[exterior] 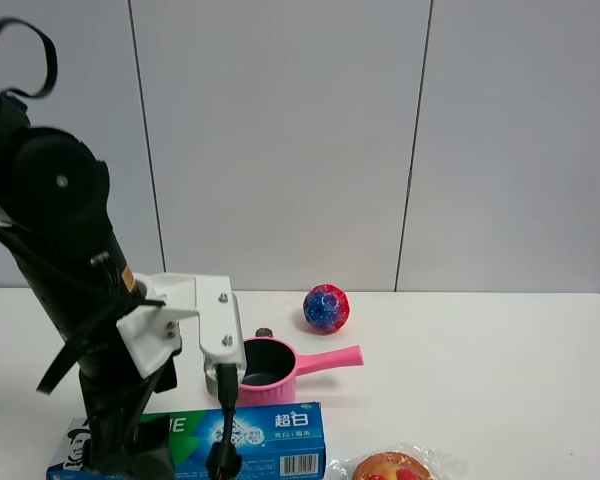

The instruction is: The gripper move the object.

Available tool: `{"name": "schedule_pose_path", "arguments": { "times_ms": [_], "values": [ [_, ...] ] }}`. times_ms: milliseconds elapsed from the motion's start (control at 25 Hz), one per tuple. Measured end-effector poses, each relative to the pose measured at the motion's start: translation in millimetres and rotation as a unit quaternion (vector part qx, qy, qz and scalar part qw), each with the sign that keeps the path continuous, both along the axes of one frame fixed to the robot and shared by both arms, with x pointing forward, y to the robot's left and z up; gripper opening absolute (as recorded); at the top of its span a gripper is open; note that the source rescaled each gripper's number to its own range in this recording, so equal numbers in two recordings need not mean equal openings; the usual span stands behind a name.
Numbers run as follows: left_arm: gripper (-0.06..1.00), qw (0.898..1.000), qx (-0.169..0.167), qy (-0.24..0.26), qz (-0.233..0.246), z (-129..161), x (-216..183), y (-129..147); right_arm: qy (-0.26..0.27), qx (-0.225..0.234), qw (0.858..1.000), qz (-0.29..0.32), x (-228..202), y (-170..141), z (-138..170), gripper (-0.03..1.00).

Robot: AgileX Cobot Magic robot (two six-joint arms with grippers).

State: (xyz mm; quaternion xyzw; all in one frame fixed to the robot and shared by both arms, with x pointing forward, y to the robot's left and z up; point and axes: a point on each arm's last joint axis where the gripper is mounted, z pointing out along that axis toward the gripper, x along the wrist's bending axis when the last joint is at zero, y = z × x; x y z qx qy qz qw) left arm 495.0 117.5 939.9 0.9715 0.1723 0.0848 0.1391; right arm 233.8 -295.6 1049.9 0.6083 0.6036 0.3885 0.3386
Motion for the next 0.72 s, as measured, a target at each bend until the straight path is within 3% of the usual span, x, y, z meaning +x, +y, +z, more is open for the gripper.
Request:
{"name": "schedule_pose_path", "arguments": {
  "times_ms": [80,320,520,720],
  "values": [
    [1.0,1.0,-0.009,-0.006,0.009,12.4,1.6,-1.4,0.0,0.0,1.0,0.0,0.0,0.0,0.0,1.0],
    [1.0,0.988,-0.11,-0.096,0.051,132.0,9.7,-8.7,0.0,0.0,1.0,0.0,0.0,0.0,0.0,1.0],
    [1.0,0.955,-0.217,-0.188,0.076,229.1,11.3,-12.3,0.0,0.0,1.0,0.0,0.0,0.0,0.0,1.0],
    [1.0,0.923,-0.286,-0.239,0.102,273.8,13.3,-12.6,0.0,0.0,1.0,0.0,0.0,0.0,0.0,1.0]
  ]
}}
